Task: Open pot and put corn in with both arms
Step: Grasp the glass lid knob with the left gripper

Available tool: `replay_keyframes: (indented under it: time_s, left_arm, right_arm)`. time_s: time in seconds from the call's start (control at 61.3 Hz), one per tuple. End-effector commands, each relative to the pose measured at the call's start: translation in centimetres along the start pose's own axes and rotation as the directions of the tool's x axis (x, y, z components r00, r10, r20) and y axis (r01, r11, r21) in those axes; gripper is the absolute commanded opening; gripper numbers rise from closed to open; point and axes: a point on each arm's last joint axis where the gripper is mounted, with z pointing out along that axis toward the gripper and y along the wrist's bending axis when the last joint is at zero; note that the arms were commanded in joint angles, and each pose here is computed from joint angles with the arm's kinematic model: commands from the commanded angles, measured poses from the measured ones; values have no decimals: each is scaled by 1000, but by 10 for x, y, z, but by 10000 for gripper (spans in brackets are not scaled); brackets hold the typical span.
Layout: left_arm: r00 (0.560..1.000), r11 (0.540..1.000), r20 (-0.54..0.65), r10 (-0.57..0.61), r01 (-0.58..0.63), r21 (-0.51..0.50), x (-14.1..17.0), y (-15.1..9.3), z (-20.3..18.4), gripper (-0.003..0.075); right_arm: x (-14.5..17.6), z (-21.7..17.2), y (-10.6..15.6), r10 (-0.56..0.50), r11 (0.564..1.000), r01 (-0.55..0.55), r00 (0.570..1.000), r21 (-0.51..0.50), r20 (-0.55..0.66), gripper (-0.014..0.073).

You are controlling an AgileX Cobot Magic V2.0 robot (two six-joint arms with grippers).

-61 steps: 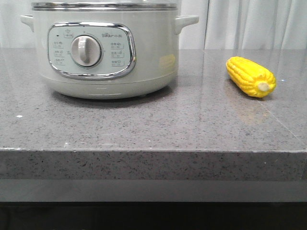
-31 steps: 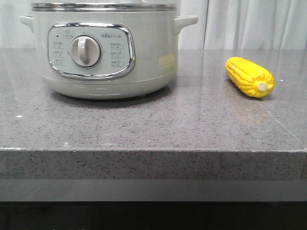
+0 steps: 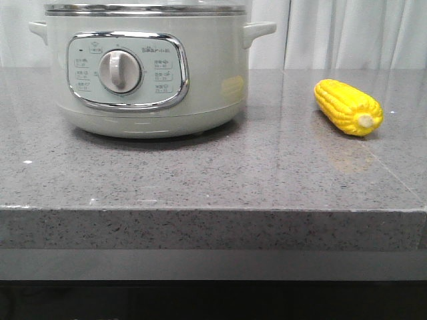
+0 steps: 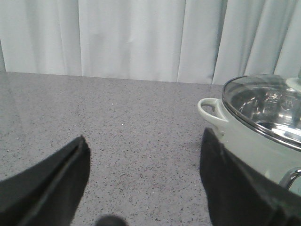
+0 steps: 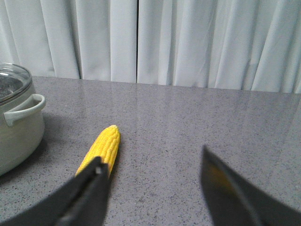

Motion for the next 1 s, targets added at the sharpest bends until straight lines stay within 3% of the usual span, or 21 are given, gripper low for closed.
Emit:
replay_keyframes:
  time_s: [0.0,0.212,0.424,0.702,0.979]
  left_arm:
    - [995,1000,94,-30,31,-1,-17,0,-1,539]
    - [994,998,-100,-40,44,35,-43,-5,19,540]
    - [928,969,-372,7,85,231,-87,-35,69,539]
    - [884,894,-442,153,67,443,-131,-97,136,538]
    - [867,846,-441,231,44,531,-142,-147,194,538]
  right_arm:
    - [-17,0,-1,-13,1000,12,995,13,100,569]
    - [-17,0,-1,-13,1000,12,995,13,97,569]
    - [-16,0,-1,-13,1000,12,997,12,81,569]
    - [-15,0,-1,-13,1000,12,998,11,69,569]
    - [-15,0,-1,-13,1000,12,997,11,70,569]
